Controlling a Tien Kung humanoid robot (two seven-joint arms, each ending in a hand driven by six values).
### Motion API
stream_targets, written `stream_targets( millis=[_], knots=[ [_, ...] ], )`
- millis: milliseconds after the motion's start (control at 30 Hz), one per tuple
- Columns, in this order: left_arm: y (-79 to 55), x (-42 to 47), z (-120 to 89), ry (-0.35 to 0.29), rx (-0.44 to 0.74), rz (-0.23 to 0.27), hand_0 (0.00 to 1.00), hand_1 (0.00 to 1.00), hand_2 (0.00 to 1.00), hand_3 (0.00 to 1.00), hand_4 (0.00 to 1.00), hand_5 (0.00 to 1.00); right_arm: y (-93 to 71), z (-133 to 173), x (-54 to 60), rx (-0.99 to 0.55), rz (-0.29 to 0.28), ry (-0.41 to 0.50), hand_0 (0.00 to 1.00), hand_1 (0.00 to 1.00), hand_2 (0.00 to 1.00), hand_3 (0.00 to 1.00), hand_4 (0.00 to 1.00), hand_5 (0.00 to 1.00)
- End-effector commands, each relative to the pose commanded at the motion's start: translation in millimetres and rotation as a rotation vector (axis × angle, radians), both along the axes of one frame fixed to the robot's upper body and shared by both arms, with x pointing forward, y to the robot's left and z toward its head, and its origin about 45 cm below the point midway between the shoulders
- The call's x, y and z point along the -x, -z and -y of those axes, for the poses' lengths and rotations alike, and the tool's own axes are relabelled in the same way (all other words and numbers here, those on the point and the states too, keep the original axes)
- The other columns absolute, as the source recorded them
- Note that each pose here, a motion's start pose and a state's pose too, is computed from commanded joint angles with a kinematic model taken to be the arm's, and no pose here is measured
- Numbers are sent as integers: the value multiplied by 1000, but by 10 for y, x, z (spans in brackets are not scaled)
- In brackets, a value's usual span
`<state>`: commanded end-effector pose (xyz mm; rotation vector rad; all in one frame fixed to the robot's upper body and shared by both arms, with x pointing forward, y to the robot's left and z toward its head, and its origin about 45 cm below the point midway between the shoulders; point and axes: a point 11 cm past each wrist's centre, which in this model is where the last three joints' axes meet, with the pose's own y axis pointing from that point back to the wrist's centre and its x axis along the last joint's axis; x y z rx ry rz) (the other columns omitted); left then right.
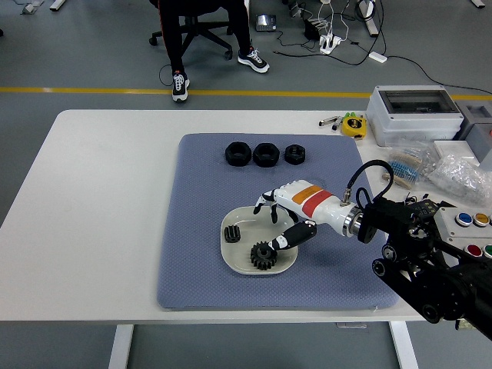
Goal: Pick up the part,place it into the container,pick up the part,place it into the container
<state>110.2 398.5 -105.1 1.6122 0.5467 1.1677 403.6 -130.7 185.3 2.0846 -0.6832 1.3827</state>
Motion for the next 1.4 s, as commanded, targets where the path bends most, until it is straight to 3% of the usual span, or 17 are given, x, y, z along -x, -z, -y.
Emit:
stream_targets(
  millis=[367, 533, 567, 600, 733, 767, 933, 967, 1133, 1167, 1333, 1367, 1400],
  knots=[
    [2, -12, 15, -3, 3, 5, 704, 678, 650, 556, 630, 578, -189, 317, -133, -77, 40, 111, 69, 184, 456, 696, 998, 528],
    [4, -24, 33, -5, 7, 9, 704, 678, 650, 556, 630, 578, -329, 764, -223, -219, 51, 282, 69, 184, 456, 696, 998, 528],
    [5, -27, 38, -5, 8, 10, 705, 678, 650, 556, 630, 578, -347, 860, -230, -256, 42, 321, 175, 318, 516, 661, 982, 521],
    [6, -34, 47, -5, 10, 11, 705, 678, 650, 556, 630, 578, -374, 979, -230, -296, 31, 365, 175, 318, 516, 661, 982, 521],
    [3, -66, 65, -2, 15, 19, 705, 678, 650, 556, 630, 578, -520, 1283, -199, -427, -32, 442, 175, 318, 516, 661, 982, 521],
    [2, -71, 64, -2, 15, 21, 704, 675, 649, 556, 630, 577, -555, 1327, -191, -456, -48, 451, 248, 455, 643, 635, 998, 537],
    [0, -83, 68, -4, 14, 26, 704, 675, 649, 556, 630, 577, -704, 1501, -59, -590, -181, 478, 248, 455, 643, 635, 998, 537],
    [0, -84, 68, -4, 14, 27, 704, 675, 650, 557, 628, 574, -712, 1505, -28, -621, -210, 482, 340, 517, 699, 663, 998, 568],
    [-2, -98, 75, -5, 14, 32, 704, 675, 650, 557, 628, 574, -669, 1544, 109, -816, -351, 517, 340, 517, 699, 663, 998, 568],
    [-2, -103, 78, -6, 15, 33, 704, 675, 648, 557, 629, 576, -661, 1560, 148, -875, -375, 527, 427, 590, 732, 692, 998, 622],
    [3, -95, 90, -8, 17, 33, 704, 675, 648, 557, 629, 576, -624, 1630, 273, -1112, -487, 550, 427, 590, 732, 692, 998, 622],
    [4, -94, 93, -7, 18, 33, 702, 675, 650, 557, 630, 577, -614, 1635, 294, -1151, -512, 550, 704, 736, 787, 780, 998, 732],
    [5, -92, 95, -5, 18, 32, 702, 675, 650, 557, 630, 577, -597, 1634, 325, -1190, -540, 549, 704, 736, 787, 780, 998, 732]
  ],
)
